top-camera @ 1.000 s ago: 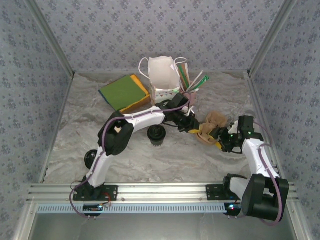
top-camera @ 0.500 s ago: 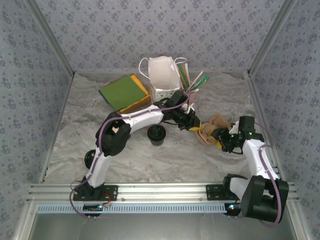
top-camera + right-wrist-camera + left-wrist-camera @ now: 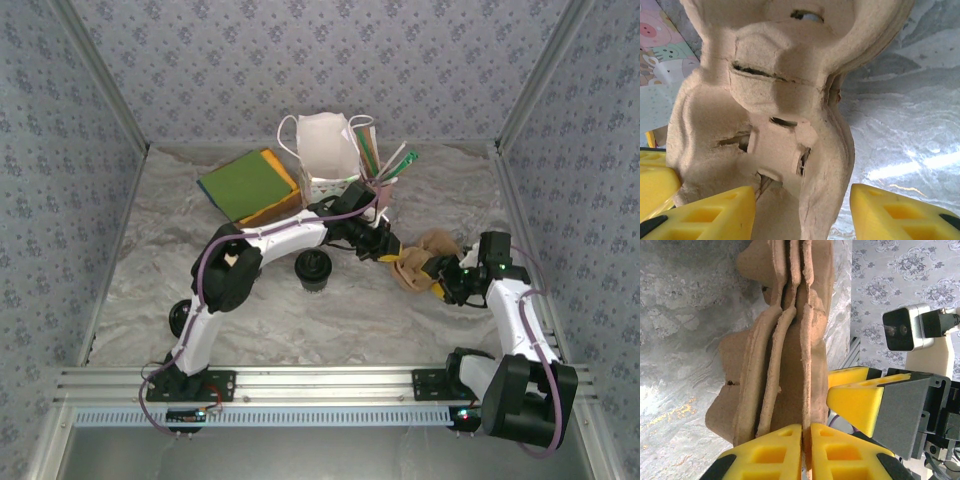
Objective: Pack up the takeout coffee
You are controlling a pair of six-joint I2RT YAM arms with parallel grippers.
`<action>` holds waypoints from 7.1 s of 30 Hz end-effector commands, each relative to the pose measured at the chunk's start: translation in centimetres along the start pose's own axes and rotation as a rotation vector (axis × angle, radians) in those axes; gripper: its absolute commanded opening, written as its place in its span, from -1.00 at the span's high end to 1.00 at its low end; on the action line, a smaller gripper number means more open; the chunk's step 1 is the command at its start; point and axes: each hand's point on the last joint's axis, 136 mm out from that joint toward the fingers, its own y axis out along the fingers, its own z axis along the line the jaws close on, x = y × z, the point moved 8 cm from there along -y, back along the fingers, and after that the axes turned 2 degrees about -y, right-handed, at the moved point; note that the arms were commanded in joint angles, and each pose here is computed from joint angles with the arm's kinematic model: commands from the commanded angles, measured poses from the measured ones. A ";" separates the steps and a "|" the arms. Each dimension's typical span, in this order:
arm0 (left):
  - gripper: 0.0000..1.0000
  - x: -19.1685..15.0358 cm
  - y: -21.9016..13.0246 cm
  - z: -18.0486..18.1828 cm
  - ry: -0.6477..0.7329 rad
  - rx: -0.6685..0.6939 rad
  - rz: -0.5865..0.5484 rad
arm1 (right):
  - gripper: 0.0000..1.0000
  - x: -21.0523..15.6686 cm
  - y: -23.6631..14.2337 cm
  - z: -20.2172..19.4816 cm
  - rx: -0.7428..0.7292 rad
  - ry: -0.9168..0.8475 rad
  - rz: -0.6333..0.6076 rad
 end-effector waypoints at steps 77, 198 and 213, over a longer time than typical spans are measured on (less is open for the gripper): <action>0.74 -0.7 2.7 1.7 0.002 0.110 0.093 | -0.03 0.3 0.4 -0.5 0.020 0.018 0.002; -0.47 0.4 0.5 -1.1 0.036 0.067 -0.004 | 0.80 0.2 -2.7 3.2 0.197 -0.141 -0.100; -0.33 2.0 0.2 -1.8 0.062 0.055 -0.029 | 0.79 -1.1 -2.0 2.9 0.142 -0.256 -0.100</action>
